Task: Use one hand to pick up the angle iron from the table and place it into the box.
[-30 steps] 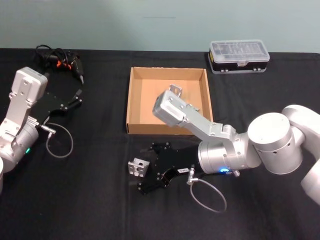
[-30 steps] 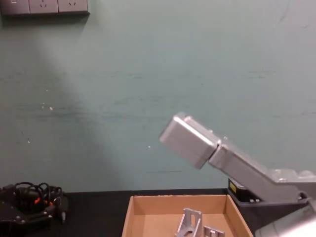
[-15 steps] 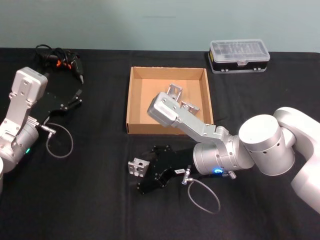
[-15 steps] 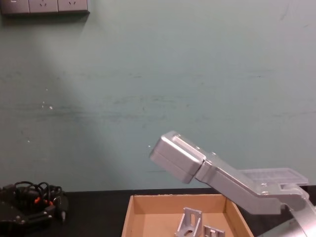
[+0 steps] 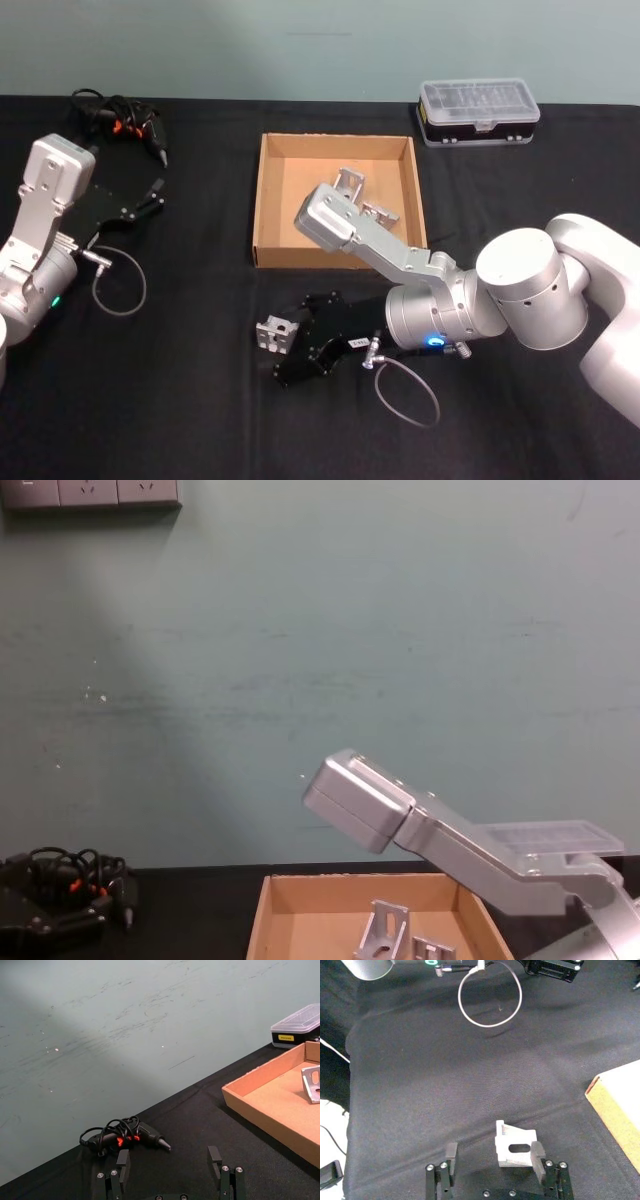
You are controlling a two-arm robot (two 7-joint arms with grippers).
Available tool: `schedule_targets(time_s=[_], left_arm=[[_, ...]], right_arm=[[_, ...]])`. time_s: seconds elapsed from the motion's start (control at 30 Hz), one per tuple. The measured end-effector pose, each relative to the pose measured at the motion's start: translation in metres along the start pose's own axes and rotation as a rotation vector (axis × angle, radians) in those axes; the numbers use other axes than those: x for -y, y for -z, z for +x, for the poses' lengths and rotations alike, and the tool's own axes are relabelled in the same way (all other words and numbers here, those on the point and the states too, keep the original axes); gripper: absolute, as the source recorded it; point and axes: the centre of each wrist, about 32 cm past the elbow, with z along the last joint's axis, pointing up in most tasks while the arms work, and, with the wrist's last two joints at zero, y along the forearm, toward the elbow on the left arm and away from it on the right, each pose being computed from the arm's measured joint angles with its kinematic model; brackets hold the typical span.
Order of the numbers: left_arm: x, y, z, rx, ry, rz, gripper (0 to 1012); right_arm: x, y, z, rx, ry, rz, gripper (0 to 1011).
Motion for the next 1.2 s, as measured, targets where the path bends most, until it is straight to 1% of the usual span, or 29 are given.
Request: schedule_targets(time_s=[0.07, 0.13, 0.23, 0.3, 0.4, 0.43, 0.47, 0.5, 0.53, 0.6, 0.63, 0.7, 0.73, 0.83, 0.87, 0.97, 1.2], left_arm=[[0.0, 0.0, 0.0, 0.0, 0.0, 0.0, 1011], [0.0, 0.0, 0.0, 0.0, 0.0, 0.0, 1011], [0.0, 0.0, 0.0, 0.0, 0.0, 0.0, 1011], [0.0, 0.0, 0.0, 0.0, 0.0, 0.0, 1011], [0.0, 0.0, 0.0, 0.0, 0.0, 0.0, 1011], [0.0, 0.0, 0.0, 0.0, 0.0, 0.0, 1011], [0.0, 0.0, 0.0, 0.0, 0.0, 0.0, 1011], [0.0, 0.0, 0.0, 0.0, 0.0, 0.0, 1011], [0.0, 0.0, 0.0, 0.0, 0.0, 0.0, 1011], [0.0, 0.0, 0.0, 0.0, 0.0, 0.0, 1011], [0.0, 0.0, 0.0, 0.0, 0.0, 0.0, 1011], [0.0, 0.0, 0.0, 0.0, 0.0, 0.0, 1011], [0.0, 0.0, 0.0, 0.0, 0.0, 0.0, 1011], [0.0, 0.0, 0.0, 0.0, 0.0, 0.0, 1011], [0.0, 0.0, 0.0, 0.0, 0.0, 0.0, 1011], [0.0, 0.0, 0.0, 0.0, 0.0, 0.0, 1011], [0.0, 0.0, 0.0, 0.0, 0.0, 0.0, 1011]], right_arm=[[0.0001, -0.0002, -0.0001, 0.001, 0.0, 0.0, 909], [0.0001, -0.0003, -0.0002, 0.001, 0.001, 0.0, 841], [0.0002, -0.0004, -0.0003, 0.001, 0.002, 0.0, 771], [0.0002, -0.0004, -0.0004, 0.002, 0.002, 0.0, 696], [0.0003, -0.0005, -0.0005, 0.002, 0.002, 0.0, 634], [0.0003, -0.0005, -0.0005, 0.002, 0.002, -0.001, 575], [0.0003, -0.0005, -0.0005, 0.002, 0.002, -0.001, 557], [0.0003, -0.0005, -0.0006, 0.002, 0.002, -0.001, 489], [0.0003, -0.0005, -0.0006, 0.002, 0.002, -0.001, 481], [0.0003, -0.0005, -0.0006, 0.002, 0.003, -0.001, 430], [0.0003, -0.0006, -0.0006, 0.002, 0.003, -0.001, 369], [0.0003, -0.0006, -0.0006, 0.002, 0.003, -0.001, 332], [0.0003, -0.0006, -0.0007, 0.003, 0.003, -0.001, 274], [0.0004, -0.0007, -0.0008, 0.003, 0.003, -0.001, 208], [0.0004, -0.0007, -0.0008, 0.003, 0.004, -0.001, 152], [0.0004, -0.0009, -0.0008, 0.004, 0.004, -0.001, 98], [0.0004, -0.0009, -0.0008, 0.004, 0.004, -0.001, 86]])
